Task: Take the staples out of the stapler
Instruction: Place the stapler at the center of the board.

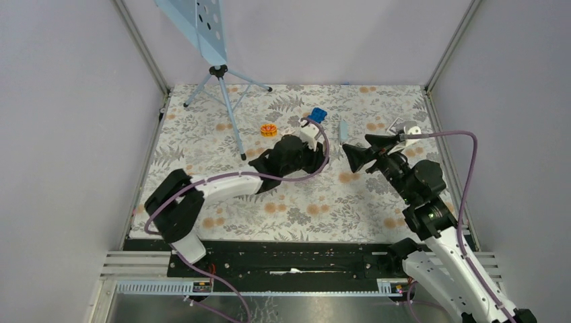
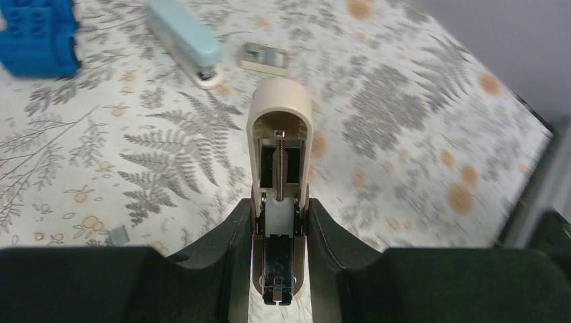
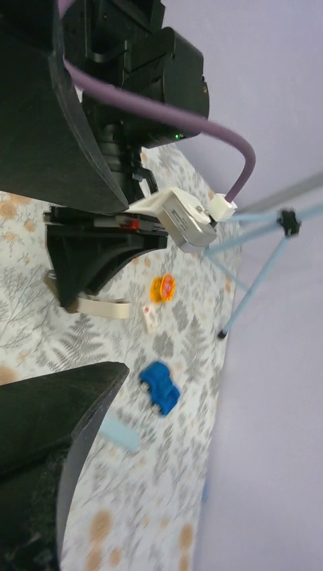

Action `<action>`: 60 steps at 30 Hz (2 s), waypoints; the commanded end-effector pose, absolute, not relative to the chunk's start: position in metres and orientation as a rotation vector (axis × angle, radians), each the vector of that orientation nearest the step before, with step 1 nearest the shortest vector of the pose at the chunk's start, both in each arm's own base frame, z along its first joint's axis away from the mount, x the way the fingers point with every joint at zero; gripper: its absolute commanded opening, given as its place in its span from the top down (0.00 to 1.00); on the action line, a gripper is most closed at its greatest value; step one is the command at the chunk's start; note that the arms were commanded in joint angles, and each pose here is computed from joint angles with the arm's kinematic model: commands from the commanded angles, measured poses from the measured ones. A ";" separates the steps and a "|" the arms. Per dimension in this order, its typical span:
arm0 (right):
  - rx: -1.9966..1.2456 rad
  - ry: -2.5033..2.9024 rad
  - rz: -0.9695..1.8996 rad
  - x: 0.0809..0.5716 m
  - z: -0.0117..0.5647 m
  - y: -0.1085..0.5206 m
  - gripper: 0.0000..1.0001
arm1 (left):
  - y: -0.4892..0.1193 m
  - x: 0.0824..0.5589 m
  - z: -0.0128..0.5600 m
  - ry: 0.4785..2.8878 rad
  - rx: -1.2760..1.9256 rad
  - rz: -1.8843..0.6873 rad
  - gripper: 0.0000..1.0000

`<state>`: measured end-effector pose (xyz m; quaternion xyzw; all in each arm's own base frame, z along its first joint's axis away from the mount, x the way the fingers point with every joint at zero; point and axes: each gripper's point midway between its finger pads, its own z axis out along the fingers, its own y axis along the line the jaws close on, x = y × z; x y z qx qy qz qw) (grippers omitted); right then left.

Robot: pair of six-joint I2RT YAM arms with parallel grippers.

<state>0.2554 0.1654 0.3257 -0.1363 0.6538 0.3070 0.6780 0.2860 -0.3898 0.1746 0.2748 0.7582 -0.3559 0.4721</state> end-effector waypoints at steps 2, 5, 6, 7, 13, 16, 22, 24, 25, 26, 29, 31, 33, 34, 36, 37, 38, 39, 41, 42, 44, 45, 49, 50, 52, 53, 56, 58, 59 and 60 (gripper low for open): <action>-0.046 1.562 0.480 0.260 0.319 0.112 0.13 | -0.404 0.355 0.177 1.921 0.320 -0.705 1.00; 0.044 1.612 0.424 0.258 0.310 0.096 0.14 | -0.421 0.386 0.165 1.975 0.218 -0.637 1.00; 0.072 1.625 0.417 0.258 0.308 0.093 0.14 | -0.424 0.394 0.157 1.997 0.190 -0.607 1.00; 0.099 1.636 0.409 0.257 0.306 0.089 0.14 | -0.427 0.402 0.146 2.018 0.161 -0.571 1.00; 0.165 1.678 0.433 0.252 0.301 0.087 0.15 | -0.440 0.441 0.098 2.080 0.094 -0.420 1.00; 0.173 1.705 0.421 0.250 0.296 0.085 0.15 | -0.439 0.454 0.080 2.105 0.070 -0.352 1.00; 0.170 1.751 0.384 0.246 0.284 0.080 0.15 | -0.440 0.472 0.065 2.114 0.046 -0.256 1.00; 0.168 1.757 0.377 0.245 0.282 0.079 0.15 | -0.436 0.474 0.060 2.113 0.029 -0.235 1.00; 0.168 1.758 0.376 0.245 0.282 0.079 0.15 | -0.435 0.474 0.057 2.115 0.024 -0.226 1.00; 0.165 1.759 0.375 0.244 0.281 0.079 0.15 | -0.434 0.476 0.055 2.114 0.018 -0.217 1.00; 0.160 1.765 0.375 0.244 0.280 0.079 0.14 | -0.434 0.478 0.046 2.124 0.009 -0.220 1.00; 0.155 1.773 0.372 0.245 0.279 0.080 0.14 | -0.436 0.481 0.041 2.131 0.007 -0.233 1.00; 0.154 1.778 0.368 0.244 0.278 0.080 0.14 | -0.440 0.484 0.037 2.140 0.010 -0.247 1.00; 0.149 1.782 0.367 0.244 0.277 0.080 0.14 | -0.442 0.485 0.037 2.141 0.013 -0.258 1.00; 0.145 1.787 0.362 0.244 0.276 0.080 0.14 | -0.446 0.487 0.036 2.141 0.022 -0.274 0.92; 0.144 1.789 0.361 0.244 0.275 0.080 0.14 | -0.447 0.487 0.035 2.143 0.023 -0.277 0.86; 0.142 1.790 0.361 0.244 0.275 0.080 0.14 | -0.447 0.487 0.034 2.144 0.023 -0.278 0.82; 0.140 1.793 0.363 0.244 0.274 0.080 0.14 | -0.447 0.488 0.034 2.143 0.023 -0.279 0.79; 0.138 1.795 0.363 0.244 0.274 0.081 0.13 | -0.447 0.488 0.033 2.146 0.023 -0.281 0.72; 0.138 1.799 0.364 0.244 0.273 0.081 0.13 | -0.446 0.488 0.033 2.148 0.025 -0.280 0.68; 0.138 1.803 0.365 0.244 0.272 0.082 0.13 | -0.446 0.488 0.031 2.151 0.027 -0.281 0.65; 0.140 1.805 0.366 0.244 0.272 0.082 0.13 | -0.445 0.488 0.030 2.152 0.028 -0.278 0.64; 0.145 1.807 0.367 0.244 0.271 0.081 0.13 | -0.444 0.488 0.027 2.159 0.034 -0.272 0.59; 0.145 1.809 0.368 0.244 0.271 0.082 0.13 | -0.443 0.488 0.027 2.160 0.036 -0.271 0.58; 0.147 1.807 0.369 0.244 0.272 0.081 0.13 | -0.444 0.486 0.027 2.163 0.039 -0.275 0.57; 0.148 1.806 0.372 0.243 0.273 0.082 0.13 | -0.444 0.486 0.029 2.162 0.038 -0.278 0.56; 0.151 1.802 0.376 0.243 0.275 0.082 0.13 | -0.443 0.485 0.038 2.158 0.033 -0.290 0.53; 0.154 1.801 0.378 0.243 0.276 0.082 0.13 | -0.445 0.484 0.051 2.145 0.029 -0.312 0.51; 0.156 1.800 0.379 0.244 0.278 0.082 0.13 | -0.444 0.484 0.054 2.144 0.029 -0.317 0.49; 0.157 1.798 0.379 0.244 0.279 0.082 0.13 | -0.445 0.483 0.065 2.131 0.025 -0.332 0.49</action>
